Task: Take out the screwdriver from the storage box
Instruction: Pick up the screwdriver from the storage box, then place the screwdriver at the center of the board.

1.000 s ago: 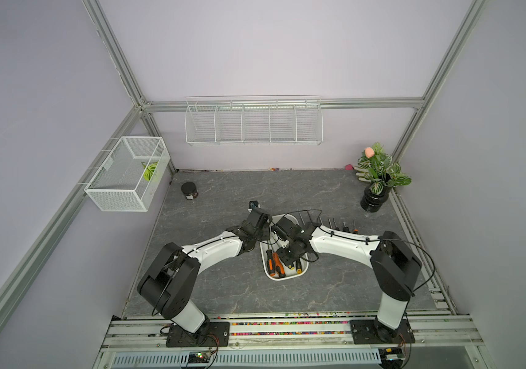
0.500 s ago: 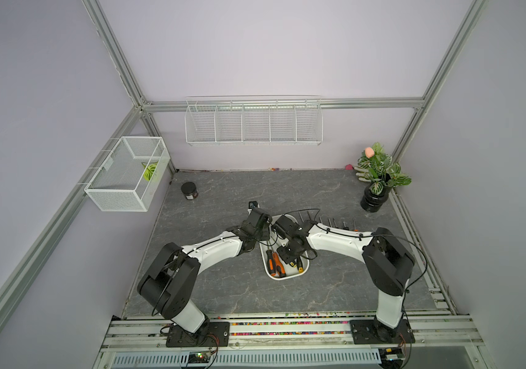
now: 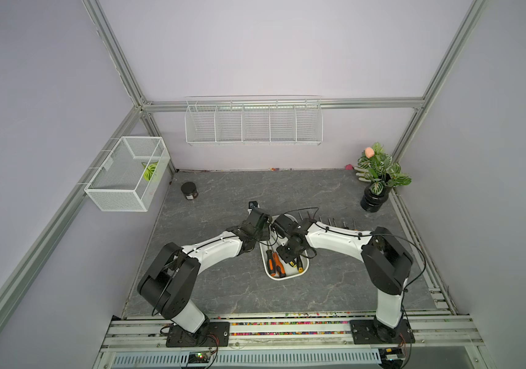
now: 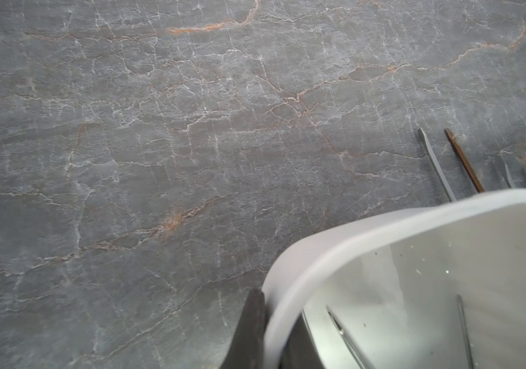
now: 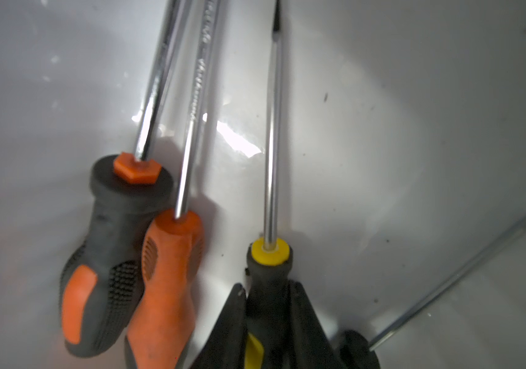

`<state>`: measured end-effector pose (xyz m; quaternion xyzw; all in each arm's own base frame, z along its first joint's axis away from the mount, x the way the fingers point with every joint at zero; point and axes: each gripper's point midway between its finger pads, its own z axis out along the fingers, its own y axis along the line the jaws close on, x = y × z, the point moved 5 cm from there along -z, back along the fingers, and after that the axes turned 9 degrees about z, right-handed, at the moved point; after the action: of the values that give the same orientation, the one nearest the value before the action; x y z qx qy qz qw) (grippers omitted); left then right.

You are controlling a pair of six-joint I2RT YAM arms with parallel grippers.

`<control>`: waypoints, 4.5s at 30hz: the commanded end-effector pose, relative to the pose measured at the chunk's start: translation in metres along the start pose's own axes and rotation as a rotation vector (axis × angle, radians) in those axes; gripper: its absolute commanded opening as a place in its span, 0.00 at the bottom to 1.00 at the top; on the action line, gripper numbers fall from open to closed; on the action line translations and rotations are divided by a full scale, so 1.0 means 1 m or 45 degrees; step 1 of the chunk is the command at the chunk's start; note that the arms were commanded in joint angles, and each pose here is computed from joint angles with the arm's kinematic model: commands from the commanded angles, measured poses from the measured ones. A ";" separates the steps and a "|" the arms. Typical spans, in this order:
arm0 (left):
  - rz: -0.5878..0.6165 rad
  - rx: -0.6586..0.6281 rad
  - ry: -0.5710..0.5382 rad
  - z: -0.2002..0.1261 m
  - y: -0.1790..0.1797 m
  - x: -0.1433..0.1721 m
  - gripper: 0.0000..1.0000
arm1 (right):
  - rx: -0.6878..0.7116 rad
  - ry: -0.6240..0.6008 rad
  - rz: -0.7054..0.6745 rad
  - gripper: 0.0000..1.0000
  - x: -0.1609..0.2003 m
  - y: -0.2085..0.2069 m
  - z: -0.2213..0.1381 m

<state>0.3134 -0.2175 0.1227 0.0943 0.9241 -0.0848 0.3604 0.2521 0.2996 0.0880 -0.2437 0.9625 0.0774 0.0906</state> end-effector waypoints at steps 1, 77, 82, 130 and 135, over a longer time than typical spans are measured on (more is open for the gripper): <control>0.000 0.014 -0.019 -0.002 -0.003 0.000 0.00 | -0.067 -0.086 0.018 0.00 -0.006 0.003 -0.027; 0.014 0.057 -0.055 -0.005 -0.005 0.000 0.00 | 0.197 -0.147 1.070 0.00 0.077 -0.341 -0.046; 0.015 0.058 -0.052 -0.004 -0.006 0.000 0.00 | 0.214 -0.120 1.034 0.00 0.071 -0.340 -0.041; 0.008 0.053 -0.037 -0.002 -0.008 0.000 0.00 | 0.293 -0.262 0.940 0.37 0.052 -0.318 -0.093; 0.012 0.049 -0.033 -0.002 -0.009 -0.001 0.00 | 0.282 -0.315 0.839 0.37 0.047 -0.285 -0.112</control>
<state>0.3102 -0.2215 0.1227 0.1006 0.9183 -0.1044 0.3684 0.3466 -0.0049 0.1415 0.1232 0.9728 0.0272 0.1943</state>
